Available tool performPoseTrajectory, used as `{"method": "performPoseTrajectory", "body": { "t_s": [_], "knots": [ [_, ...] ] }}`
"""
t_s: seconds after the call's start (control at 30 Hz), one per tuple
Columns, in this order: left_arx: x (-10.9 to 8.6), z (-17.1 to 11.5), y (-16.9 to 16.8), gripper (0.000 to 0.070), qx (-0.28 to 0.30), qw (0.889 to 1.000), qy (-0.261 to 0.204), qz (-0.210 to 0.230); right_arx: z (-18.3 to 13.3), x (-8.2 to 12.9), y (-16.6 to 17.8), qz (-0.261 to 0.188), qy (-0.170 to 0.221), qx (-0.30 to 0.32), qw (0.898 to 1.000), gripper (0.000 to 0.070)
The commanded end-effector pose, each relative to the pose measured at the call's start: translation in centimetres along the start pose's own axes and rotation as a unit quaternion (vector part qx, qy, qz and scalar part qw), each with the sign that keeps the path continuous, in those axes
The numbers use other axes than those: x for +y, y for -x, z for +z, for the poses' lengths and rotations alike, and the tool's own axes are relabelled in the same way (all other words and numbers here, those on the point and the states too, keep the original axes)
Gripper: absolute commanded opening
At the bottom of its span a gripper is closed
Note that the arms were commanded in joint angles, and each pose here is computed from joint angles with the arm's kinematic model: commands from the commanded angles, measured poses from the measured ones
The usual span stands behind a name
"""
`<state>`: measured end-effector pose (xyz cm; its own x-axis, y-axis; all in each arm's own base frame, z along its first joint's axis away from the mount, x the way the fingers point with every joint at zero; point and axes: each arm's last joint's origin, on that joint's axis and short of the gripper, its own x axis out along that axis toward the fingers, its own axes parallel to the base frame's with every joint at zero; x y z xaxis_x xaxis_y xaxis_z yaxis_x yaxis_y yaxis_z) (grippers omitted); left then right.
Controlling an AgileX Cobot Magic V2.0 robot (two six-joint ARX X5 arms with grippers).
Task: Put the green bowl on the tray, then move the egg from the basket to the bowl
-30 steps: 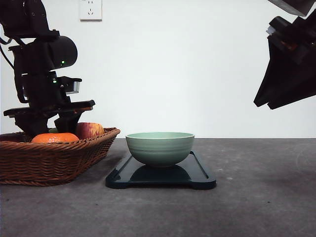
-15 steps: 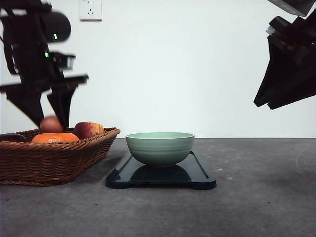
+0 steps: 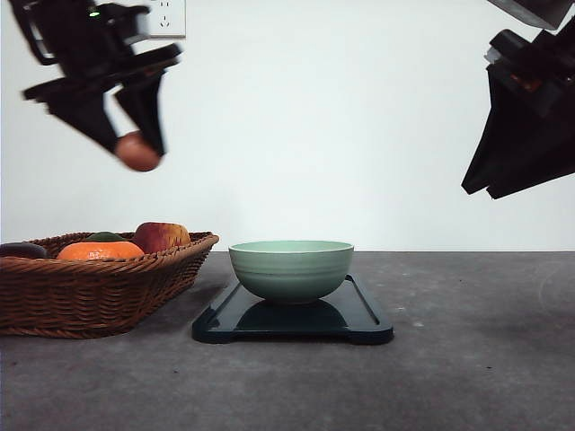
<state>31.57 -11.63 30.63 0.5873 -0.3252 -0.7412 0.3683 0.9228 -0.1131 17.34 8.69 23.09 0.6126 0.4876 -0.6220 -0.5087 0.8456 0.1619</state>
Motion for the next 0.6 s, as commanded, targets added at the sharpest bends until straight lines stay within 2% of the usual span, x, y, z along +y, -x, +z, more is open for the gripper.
{"method": "performPoseTrajectory", "body": {
  "t_s": [0.0,0.3,0.57],
  "knots": [
    [-1.0,0.9,0.1,0.0183,-0.025,0.999,-0.019,-0.014,0.1,0.1,-0.1,0.001,-0.003,-0.001,1.000,0.0198],
    [-5.3,1.8,0.0,0.0183,-0.094,0.991,-0.067,-0.063,0.1,0.1,-0.1,0.002,-0.004,0.000,1.000,0.0198],
    [-7.5,1.8,-1.0,0.0187,-0.106,0.987,-0.087,-0.086,0.1,0.1,-0.1,0.002,-0.003,0.000,1.000,0.0198]
  ]
}}
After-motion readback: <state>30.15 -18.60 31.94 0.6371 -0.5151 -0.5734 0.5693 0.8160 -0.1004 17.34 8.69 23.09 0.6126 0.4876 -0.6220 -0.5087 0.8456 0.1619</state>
